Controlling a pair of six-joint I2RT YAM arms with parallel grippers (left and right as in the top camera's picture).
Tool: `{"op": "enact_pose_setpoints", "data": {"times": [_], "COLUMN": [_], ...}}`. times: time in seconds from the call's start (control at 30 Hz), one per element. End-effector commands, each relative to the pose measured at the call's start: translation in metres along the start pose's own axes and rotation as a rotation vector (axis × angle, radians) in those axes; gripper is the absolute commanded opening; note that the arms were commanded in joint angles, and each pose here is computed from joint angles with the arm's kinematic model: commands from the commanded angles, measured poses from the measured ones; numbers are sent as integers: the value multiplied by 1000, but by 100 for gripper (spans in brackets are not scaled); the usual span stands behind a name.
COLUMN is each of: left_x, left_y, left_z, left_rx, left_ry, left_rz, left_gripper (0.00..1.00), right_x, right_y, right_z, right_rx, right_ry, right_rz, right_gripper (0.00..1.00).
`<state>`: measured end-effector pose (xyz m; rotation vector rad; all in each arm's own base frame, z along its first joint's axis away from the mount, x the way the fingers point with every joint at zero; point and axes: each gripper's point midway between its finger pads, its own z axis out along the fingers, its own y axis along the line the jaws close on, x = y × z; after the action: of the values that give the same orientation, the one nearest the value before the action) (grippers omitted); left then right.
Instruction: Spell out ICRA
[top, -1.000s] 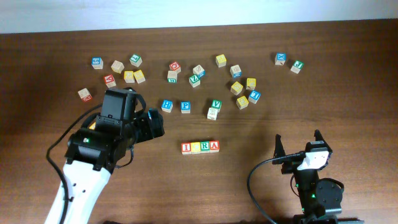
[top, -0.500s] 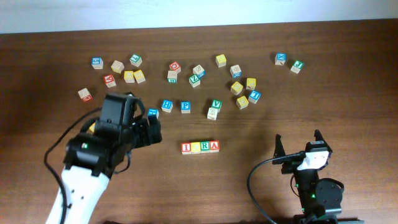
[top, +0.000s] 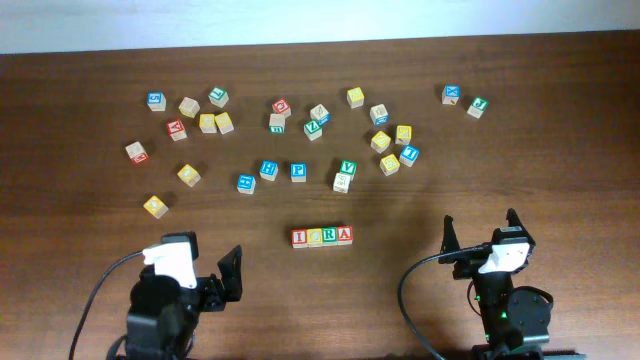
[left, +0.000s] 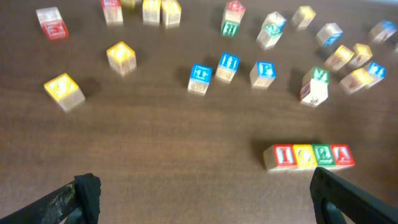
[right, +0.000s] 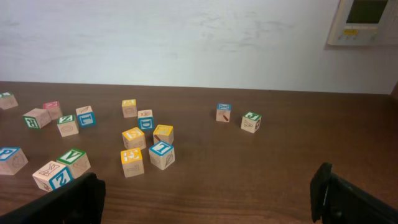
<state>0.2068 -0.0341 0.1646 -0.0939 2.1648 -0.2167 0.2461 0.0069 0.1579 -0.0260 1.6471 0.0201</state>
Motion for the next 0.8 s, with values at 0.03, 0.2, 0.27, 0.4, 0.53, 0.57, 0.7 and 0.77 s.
{"op": "enact_pose_setpoints", "data": {"times": [0.03, 0.2, 0.27, 0.4, 0.53, 0.57, 0.7, 0.77], "left_x": [6, 4, 2, -2, -3, -6, -16, -18], "left_y": [-1, -3, -6, -27, -29, -29, -24, -20], "left_z": [0, -3, -2, 4, 19, 19, 24, 27], "left_rx": [27, 59, 87, 220, 255, 254, 244, 235], "left_ry": [-47, -136, -174, -289, -360, -381, -473, -518], "left_rz": [15, 12, 12, 89, 92, 92, 89, 87], "left_gripper": [99, 99, 99, 99, 99, 99, 99, 99], "right_x": [3, 3, 3, 3, 3, 3, 3, 3], "right_y": [-3, -3, -3, -3, -3, -3, -3, -3], "right_z": [0, 0, 0, 0, 0, 0, 0, 0], "right_rx": [14, 14, 14, 14, 14, 14, 14, 14], "right_ry": [3, 3, 3, 3, 3, 3, 3, 3], "right_rz": [4, 4, 4, 4, 4, 4, 4, 4], "right_gripper": [99, 98, 98, 98, 98, 98, 98, 98]}}
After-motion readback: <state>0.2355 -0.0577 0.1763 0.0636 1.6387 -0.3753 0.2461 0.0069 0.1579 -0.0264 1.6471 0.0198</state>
